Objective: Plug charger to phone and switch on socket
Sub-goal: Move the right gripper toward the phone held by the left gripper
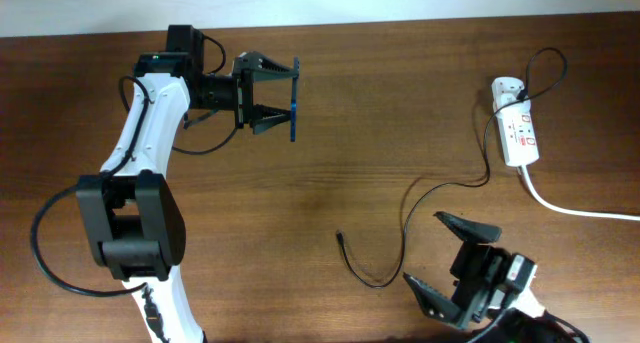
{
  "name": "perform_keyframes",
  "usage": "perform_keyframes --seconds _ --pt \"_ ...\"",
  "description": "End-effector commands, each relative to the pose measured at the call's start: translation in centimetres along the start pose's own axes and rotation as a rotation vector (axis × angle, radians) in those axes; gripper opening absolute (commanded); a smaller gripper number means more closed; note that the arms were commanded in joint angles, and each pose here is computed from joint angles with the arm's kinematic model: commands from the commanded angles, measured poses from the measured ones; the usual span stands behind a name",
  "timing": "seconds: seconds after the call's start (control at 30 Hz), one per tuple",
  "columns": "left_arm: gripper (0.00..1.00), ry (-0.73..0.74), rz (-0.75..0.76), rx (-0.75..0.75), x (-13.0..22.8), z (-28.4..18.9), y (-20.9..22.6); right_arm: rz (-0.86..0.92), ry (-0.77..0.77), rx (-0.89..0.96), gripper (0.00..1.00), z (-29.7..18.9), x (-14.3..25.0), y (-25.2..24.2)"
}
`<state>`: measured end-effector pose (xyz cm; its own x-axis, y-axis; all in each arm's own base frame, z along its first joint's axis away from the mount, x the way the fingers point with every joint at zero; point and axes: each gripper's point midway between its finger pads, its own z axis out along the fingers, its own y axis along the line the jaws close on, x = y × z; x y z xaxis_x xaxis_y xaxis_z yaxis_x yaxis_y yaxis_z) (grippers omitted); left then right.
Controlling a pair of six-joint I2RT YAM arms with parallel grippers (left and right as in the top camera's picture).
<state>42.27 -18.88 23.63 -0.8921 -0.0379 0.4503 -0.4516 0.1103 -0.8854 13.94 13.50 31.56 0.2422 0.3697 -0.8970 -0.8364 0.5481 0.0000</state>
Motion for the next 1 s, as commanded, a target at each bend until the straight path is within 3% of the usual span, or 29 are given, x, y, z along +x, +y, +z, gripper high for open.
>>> perform_keyframes --seconds 0.0,0.07,0.17,0.2,0.23,0.3,0.37,0.43,0.5,0.63,0.7,0.77,0.8,0.87,0.97 --pt "0.78 0.026 0.059 0.052 2.1 -0.6 -2.6 -0.016 -0.001 -0.017 0.98 1.8 -5.6 1.3" --pt "0.78 0.04 0.059 0.067 2.3 -0.7 -2.8 -0.016 0.137 0.006 0.98 4.1 -7.6 0.6" --pt "0.78 0.039 0.059 0.067 2.3 -0.7 -2.8 0.169 0.511 0.149 0.98 7.9 -6.2 -5.1" --pt "0.78 0.039 0.059 0.067 2.3 -0.7 -2.8 0.259 0.567 0.085 0.98 9.3 -5.8 -5.3" --pt "0.78 0.04 0.059 0.067 2.3 -0.7 -2.8 0.368 0.598 -0.103 0.98 10.9 -5.5 -4.0" --pt "0.78 0.039 0.059 0.067 2.3 -0.7 -2.8 0.456 0.573 -0.29 0.98 12.8 -5.5 -3.9" --pt "0.78 0.039 0.059 0.067 2.3 -0.7 -2.8 0.621 0.603 -0.305 0.98 14.8 -3.4 -5.4" --pt "0.78 0.039 0.059 0.067 2.3 -0.7 -2.8 0.635 0.638 -0.186 0.98 16.9 0.0 -6.6" --pt "0.77 0.039 0.059 0.067 2.3 -0.7 -2.8 0.616 0.732 0.112 0.98 17.7 3.2 -9.0" --pt "0.77 0.039 0.058 0.067 2.3 -0.7 -2.8 0.315 1.107 0.679 0.98 15.1 5.7 -13.2" --pt "0.77 0.039 0.058 0.067 2.3 -0.7 -2.8 0.284 1.107 0.684 0.98 16.7 5.4 -12.9" --pt "0.77 0.04 0.043 0.066 2.3 -0.7 -2.8 0.44 1.053 0.444 0.98 20.5 5.7 -8.2" --pt "0.77 0.04 0.035 0.066 2.3 -0.7 -2.8 0.443 1.025 0.408 0.99 21.7 5.8 -7.7" --pt "0.77 0.037 0.033 0.063 2.3 -0.7 -2.7 0.465 1.019 0.5 0.95 22.0 6.9 -8.2" --pt "0.78 -0.021 0.009 -0.002 1.3 -0.6 -1.6 0.36 1.047 0.615 0.92 22.0 9.0 -8.2"
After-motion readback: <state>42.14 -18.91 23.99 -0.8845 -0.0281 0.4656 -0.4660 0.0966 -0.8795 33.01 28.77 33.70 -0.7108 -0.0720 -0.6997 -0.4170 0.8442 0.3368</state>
